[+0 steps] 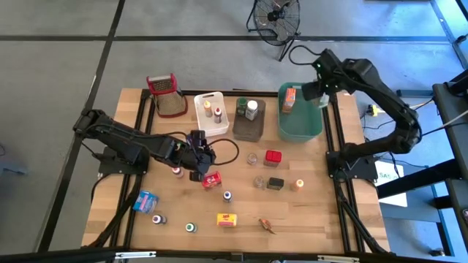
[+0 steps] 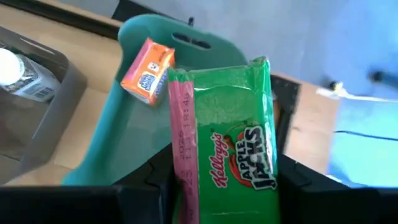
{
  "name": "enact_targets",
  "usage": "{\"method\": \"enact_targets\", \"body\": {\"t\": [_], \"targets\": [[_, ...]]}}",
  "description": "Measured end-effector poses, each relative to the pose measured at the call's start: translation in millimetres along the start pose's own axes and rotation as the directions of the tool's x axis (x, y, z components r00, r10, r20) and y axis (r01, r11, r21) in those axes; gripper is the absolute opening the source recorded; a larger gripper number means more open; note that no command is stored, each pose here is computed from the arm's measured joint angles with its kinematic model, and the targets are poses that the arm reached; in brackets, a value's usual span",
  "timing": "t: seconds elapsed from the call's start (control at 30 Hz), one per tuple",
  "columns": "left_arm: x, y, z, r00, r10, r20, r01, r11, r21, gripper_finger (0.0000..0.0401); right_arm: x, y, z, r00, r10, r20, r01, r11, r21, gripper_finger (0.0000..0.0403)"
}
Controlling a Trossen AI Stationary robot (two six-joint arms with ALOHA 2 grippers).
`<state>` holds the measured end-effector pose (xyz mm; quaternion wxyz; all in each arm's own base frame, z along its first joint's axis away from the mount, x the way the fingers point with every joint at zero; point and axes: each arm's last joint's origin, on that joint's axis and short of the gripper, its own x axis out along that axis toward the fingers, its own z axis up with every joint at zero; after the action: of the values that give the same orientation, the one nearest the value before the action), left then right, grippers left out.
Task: Pick & Place Kitchen Items
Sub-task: Put the green cereal box into the green bin
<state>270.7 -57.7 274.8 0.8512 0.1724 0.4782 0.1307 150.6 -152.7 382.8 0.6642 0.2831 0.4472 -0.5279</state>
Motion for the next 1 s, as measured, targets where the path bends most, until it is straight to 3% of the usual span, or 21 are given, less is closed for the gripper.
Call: {"method": "enact_targets", "body": {"t": [0.13, 0.27, 0.4, 0.73, 1.0], "targets": [[0, 0, -1, 1.0, 0.002, -0.01, -0.002, 1.0, 0.001, 0.0251, 36, -2, 6, 1.0, 0.02, 0.024, -0.02, 1.0, 0.01, 0.0157], [0, 0, -3, 1.0, 0.009, -0.028, -0.008, 1.0, 0.008, 0.0251, 69, -5, 9, 0.997, -0.026, 0.079, 0.022, 0.999, 0.049, 0.0157], [-4, 4, -8, 0.996, 0.07, -0.054, -0.071, 0.997, -0.011, 0.0251, 92, -9, 8, 0.996, 0.013, 0.088, -0.02, 0.997, 0.081, 0.0157], [-17, 14, -28, 0.986, 0.16, 0.055, -0.153, 0.982, -0.111, 0.0251, 124, -6, -4, 0.994, 0.056, 0.097, -0.065, 0.994, 0.088, 0.0157], [-17, 15, -46, 0.972, 0.154, 0.179, -0.115, 0.971, -0.209, 0.0251, 139, -6, -7, 0.987, 0.07, 0.145, -0.086, 0.99, 0.109, 0.0157]]}}
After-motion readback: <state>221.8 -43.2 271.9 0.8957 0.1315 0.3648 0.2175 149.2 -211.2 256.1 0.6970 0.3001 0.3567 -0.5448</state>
